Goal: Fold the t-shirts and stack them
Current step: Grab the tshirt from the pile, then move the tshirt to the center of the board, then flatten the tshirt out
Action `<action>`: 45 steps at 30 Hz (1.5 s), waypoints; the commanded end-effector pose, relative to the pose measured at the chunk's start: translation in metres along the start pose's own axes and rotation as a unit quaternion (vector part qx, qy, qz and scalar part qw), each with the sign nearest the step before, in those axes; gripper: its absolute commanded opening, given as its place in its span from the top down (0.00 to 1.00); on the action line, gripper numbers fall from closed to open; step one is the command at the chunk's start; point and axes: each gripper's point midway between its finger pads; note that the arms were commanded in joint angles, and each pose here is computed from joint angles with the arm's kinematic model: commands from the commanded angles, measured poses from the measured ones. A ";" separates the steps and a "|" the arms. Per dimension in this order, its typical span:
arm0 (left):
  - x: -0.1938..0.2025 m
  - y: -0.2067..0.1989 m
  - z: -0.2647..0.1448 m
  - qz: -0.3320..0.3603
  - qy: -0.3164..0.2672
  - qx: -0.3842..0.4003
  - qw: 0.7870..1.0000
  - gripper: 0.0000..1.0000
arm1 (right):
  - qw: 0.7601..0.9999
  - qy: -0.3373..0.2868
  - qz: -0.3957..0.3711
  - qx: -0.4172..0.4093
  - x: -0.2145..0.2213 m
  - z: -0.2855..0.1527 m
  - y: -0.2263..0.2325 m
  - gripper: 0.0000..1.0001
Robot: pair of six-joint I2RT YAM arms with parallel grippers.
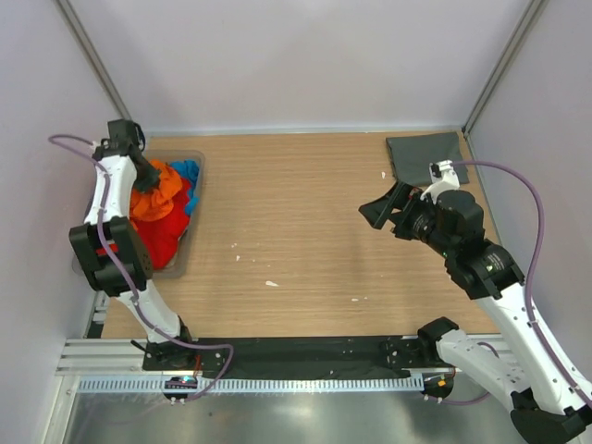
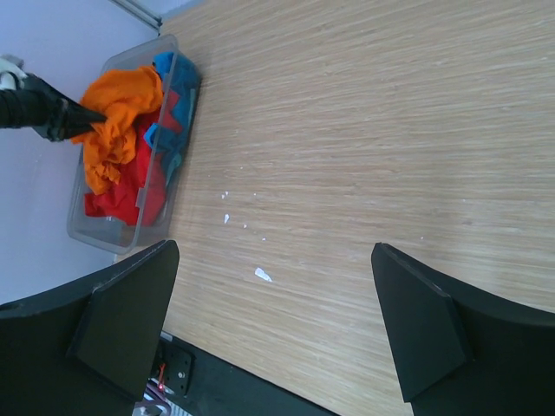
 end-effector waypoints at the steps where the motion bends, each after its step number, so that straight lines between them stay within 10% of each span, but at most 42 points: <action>1: -0.056 -0.076 -0.130 0.043 -0.147 0.157 0.976 0.90 | 0.999 -0.041 -0.007 -0.016 -0.023 -0.013 0.011 0.00; 6: -0.077 -0.125 -0.257 0.060 -0.226 0.275 0.933 0.84 | 0.999 -0.039 0.008 -0.019 -0.024 -0.010 0.014 0.00; 10: -0.044 -0.151 -0.300 0.090 -0.190 0.360 0.909 1.00 | 0.999 -0.039 0.023 -0.022 -0.024 -0.009 0.015 0.00; 15: 0.082 -0.198 -0.398 0.171 -0.035 0.620 0.764 1.00 | 0.999 -0.041 0.020 -0.012 -0.022 -0.009 0.010 0.00; 17: 0.137 -0.199 -0.381 0.188 0.035 0.636 0.748 0.97 | 0.999 -0.048 0.017 0.015 -0.024 -0.011 0.000 0.00; 19: 0.172 -0.190 -0.361 0.204 0.069 0.623 0.752 0.87 | 0.998 -0.044 0.012 0.032 -0.021 -0.011 -0.007 0.00; 27: 0.275 -0.085 -0.166 0.261 0.158 0.370 0.878 0.46 | 0.991 0.017 -0.004 0.136 0.019 -0.005 -0.056 0.00; 36: 0.300 -0.067 -0.141 0.289 0.172 0.341 0.878 0.34 | 0.986 0.050 -0.010 0.160 0.058 0.042 -0.085 0.05; 45: 0.344 -0.057 -0.084 0.300 0.208 0.274 0.890 0.32 | 0.972 0.109 0.013 0.209 0.082 0.107 -0.137 0.31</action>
Point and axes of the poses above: each gripper's point midway between its finger pads, its own z axis out along the fingers, its own y axis along the line the jaws close on, x = y × z, and after that the axes turned 7 degrees about -z, right-handed
